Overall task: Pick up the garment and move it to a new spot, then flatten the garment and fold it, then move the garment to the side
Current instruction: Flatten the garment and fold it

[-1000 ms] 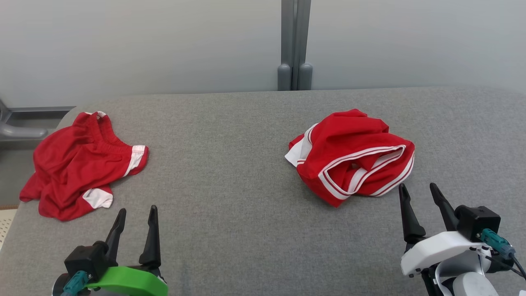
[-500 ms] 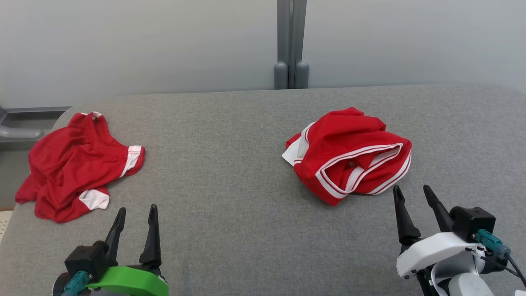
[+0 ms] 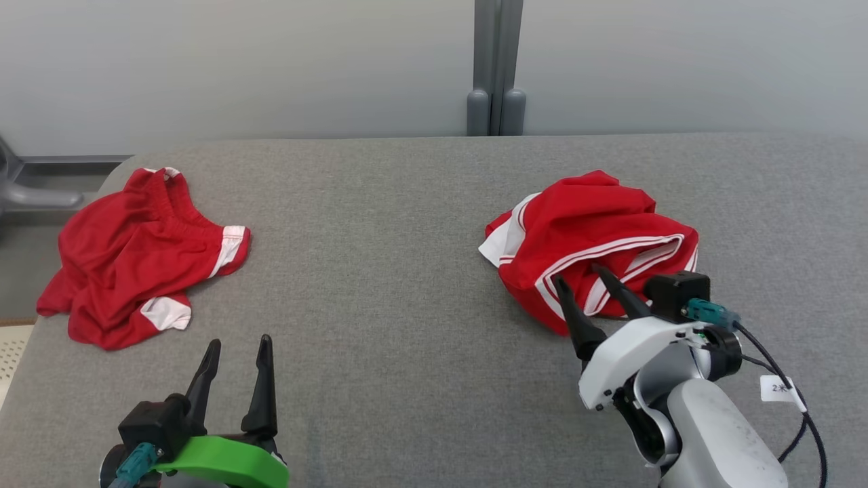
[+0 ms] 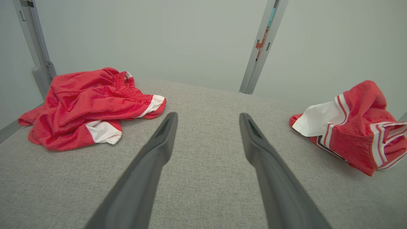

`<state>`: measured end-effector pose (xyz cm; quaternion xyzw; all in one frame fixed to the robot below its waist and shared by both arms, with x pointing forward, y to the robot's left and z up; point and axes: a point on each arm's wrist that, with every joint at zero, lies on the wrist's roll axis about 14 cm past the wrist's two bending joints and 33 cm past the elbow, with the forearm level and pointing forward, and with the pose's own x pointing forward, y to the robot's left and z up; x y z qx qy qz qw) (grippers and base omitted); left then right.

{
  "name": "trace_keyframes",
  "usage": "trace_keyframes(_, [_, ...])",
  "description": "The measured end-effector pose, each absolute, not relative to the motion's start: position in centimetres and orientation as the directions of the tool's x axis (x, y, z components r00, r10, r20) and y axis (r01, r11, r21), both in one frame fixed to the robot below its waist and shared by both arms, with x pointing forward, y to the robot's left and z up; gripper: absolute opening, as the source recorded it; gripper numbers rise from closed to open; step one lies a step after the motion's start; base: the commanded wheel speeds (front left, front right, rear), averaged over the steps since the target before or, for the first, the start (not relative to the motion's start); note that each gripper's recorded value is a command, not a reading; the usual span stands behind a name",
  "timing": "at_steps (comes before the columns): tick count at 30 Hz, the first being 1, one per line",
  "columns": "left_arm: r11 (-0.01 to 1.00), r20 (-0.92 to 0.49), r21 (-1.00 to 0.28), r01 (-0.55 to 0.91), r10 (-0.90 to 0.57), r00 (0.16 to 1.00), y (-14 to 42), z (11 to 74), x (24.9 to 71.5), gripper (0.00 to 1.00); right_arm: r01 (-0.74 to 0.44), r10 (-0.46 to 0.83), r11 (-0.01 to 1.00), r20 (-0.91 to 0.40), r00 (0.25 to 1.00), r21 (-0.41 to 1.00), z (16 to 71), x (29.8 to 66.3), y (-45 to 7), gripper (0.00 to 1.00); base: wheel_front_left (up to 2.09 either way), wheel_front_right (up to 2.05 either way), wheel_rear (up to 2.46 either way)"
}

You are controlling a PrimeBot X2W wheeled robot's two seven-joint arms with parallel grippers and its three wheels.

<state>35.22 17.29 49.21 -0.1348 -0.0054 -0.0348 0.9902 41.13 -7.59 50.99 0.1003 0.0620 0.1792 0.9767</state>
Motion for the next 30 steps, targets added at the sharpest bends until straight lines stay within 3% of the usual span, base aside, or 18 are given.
trace_keyframes(8, [0.962,0.009,-0.270,0.050,-0.049,0.999,18.0,48.8,34.7,1.00,-0.370,0.445,0.881,-0.247,0.861,0.296,47.2,42.4,-4.4,1.00,0.00,0.00,0.00])
trace_keyframes(14, [0.963,-0.004,-0.268,0.018,-0.019,1.000,19.1,48.4,34.3,1.00,-0.418,0.499,0.855,-0.270,0.823,0.307,46.8,43.6,-1.7,1.00,0.00,0.00,0.00])
trace_keyframes(15, [0.963,-0.004,-0.268,0.016,-0.018,1.000,19.1,48.4,34.3,1.00,-0.423,0.505,0.852,-0.269,0.820,0.308,46.8,43.7,-1.5,0.36,0.00,0.00,0.00])
trace_keyframes(16, [0.964,-0.005,-0.267,0.012,-0.014,1.000,19.3,48.4,34.2,1.00,-0.436,0.511,0.849,-0.255,0.821,0.299,47.1,44.0,-1.0,0.00,0.00,0.00,0.00])
trace_keyframes(25, [0.964,0.009,-0.266,-0.004,0.007,1.000,19.8,48.9,33.7,1.00,-0.541,0.563,0.805,-0.024,0.826,0.243,54.0,46.1,1.9,0.00,0.00,0.00,0.00])
trace_keyframes(30, [0.964,0.020,-0.264,-0.001,0.007,1.000,19.8,49.2,34.0,1.00,-0.619,0.599,0.766,0.159,0.785,0.174,61.5,47.6,3.8,0.00,0.00,0.00,0.00])
